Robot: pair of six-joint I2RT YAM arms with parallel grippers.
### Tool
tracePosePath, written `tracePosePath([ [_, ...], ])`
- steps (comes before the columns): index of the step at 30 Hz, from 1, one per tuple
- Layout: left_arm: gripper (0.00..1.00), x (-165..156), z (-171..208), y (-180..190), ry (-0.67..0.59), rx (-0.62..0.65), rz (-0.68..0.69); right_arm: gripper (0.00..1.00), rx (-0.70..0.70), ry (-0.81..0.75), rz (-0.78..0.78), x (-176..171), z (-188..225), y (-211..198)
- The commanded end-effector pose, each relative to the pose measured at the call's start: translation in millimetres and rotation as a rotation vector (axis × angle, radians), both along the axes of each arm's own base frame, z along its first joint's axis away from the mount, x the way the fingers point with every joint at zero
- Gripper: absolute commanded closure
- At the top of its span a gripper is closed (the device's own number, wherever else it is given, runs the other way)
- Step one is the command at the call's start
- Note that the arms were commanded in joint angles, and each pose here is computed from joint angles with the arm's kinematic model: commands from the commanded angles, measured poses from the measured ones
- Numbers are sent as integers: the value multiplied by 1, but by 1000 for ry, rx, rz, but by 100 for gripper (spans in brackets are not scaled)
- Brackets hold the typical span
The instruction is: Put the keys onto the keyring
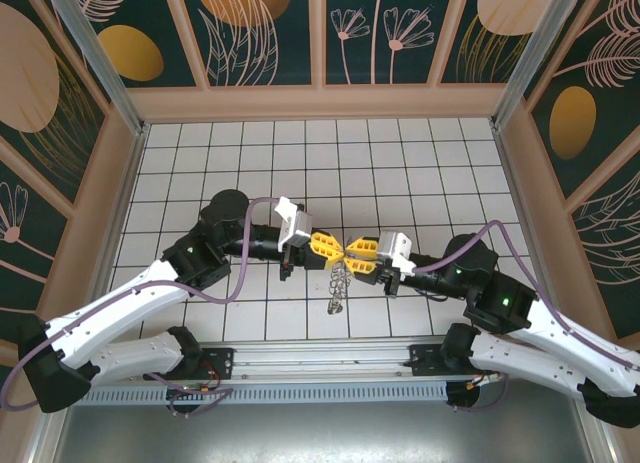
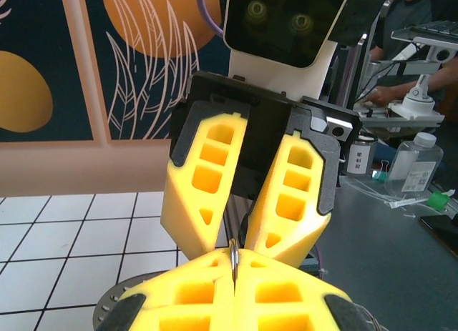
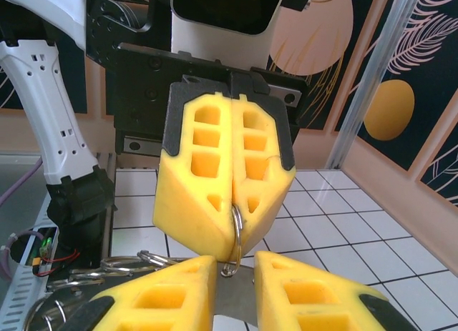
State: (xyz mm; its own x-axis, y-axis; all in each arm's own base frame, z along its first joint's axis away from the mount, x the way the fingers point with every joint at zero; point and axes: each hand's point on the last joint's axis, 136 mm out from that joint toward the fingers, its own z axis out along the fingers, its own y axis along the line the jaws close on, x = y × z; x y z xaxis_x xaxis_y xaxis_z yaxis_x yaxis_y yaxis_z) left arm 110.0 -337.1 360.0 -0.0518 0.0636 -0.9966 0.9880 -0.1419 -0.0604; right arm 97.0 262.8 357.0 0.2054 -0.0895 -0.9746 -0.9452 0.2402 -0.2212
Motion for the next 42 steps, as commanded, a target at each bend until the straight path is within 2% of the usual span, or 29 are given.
tracePosePath([
  [1, 100, -5, -5, -3, 4, 27, -34, 80, 129, -57, 30, -8, 35, -3],
  [7, 100, -6, -7, -3, 14, 34, -43, 89, 121, -61, 26, -6, 33, -1],
  [10, 100, -6, 7, -3, -7, 11, -46, 92, 106, -51, 18, -4, 30, 1],
  [11, 100, -6, 6, -3, -6, 13, -47, 91, 100, -48, 15, -3, 29, 2],
  [15, 100, -6, 6, -4, -9, 15, -48, 72, 90, -40, 2, -1, 28, 0],
  [17, 100, -6, 7, -3, -12, 11, -46, 69, 90, -37, -11, 0, 28, -3],
  [19, 100, -7, 8, -2, -15, 6, -46, 70, 86, -33, -19, 1, 26, -5],
  [21, 100, -8, 10, -2, -19, 1, -50, 77, 79, -27, -25, 1, 24, -5],
  [23, 100, -8, 11, -2, -21, -1, -53, 79, 72, -20, -25, 1, 23, -5],
  [42, 100, -13, 16, 4, -20, -20, -52, 76, 59, 18, -20, 0, 13, -6],
])
